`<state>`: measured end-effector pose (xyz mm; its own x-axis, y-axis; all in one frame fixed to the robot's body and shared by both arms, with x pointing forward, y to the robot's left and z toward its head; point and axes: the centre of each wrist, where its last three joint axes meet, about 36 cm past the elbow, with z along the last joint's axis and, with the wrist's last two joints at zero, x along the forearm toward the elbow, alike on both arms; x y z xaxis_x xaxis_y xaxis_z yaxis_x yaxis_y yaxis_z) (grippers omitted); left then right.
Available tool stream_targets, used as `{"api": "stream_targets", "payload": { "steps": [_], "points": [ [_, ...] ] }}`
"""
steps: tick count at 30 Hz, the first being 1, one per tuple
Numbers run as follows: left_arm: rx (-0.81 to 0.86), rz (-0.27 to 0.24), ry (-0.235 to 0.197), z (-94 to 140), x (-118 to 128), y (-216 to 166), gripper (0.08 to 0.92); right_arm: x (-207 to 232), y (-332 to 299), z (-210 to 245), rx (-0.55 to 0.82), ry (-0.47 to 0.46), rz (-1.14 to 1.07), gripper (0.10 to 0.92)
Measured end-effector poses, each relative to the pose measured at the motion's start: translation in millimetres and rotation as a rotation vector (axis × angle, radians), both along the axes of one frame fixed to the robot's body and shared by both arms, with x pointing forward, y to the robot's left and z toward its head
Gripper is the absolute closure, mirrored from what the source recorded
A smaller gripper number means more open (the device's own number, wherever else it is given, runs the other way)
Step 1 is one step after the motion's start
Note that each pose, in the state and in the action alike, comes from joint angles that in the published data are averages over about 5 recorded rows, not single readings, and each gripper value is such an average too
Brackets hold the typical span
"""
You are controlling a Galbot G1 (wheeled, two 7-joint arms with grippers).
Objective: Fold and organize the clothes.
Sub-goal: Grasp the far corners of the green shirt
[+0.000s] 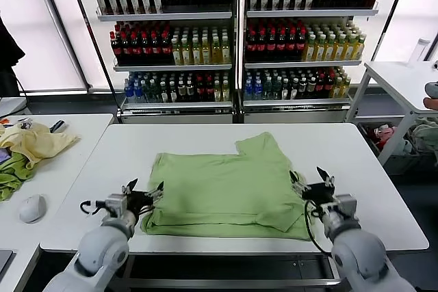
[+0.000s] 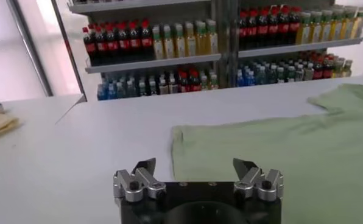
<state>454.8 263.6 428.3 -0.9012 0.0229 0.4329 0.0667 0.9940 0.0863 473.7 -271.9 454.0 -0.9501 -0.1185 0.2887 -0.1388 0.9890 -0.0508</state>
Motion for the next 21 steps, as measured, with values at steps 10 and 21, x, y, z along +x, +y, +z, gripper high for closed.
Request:
{"api": "stream_targets", "payload": {
  "steps": [10,21],
  "points": [
    [0.024,0.041,0.015,-12.5,84.2,-4.4,0.177,96.2,18.7,2.1,0.0,0.057,0.005,0.2],
    [0.033,0.092,0.072,-23.1,138.7,1.0,0.177,162.9,31.5,-6.5,0.017,0.149,-0.028,0.2]
  ]
}}
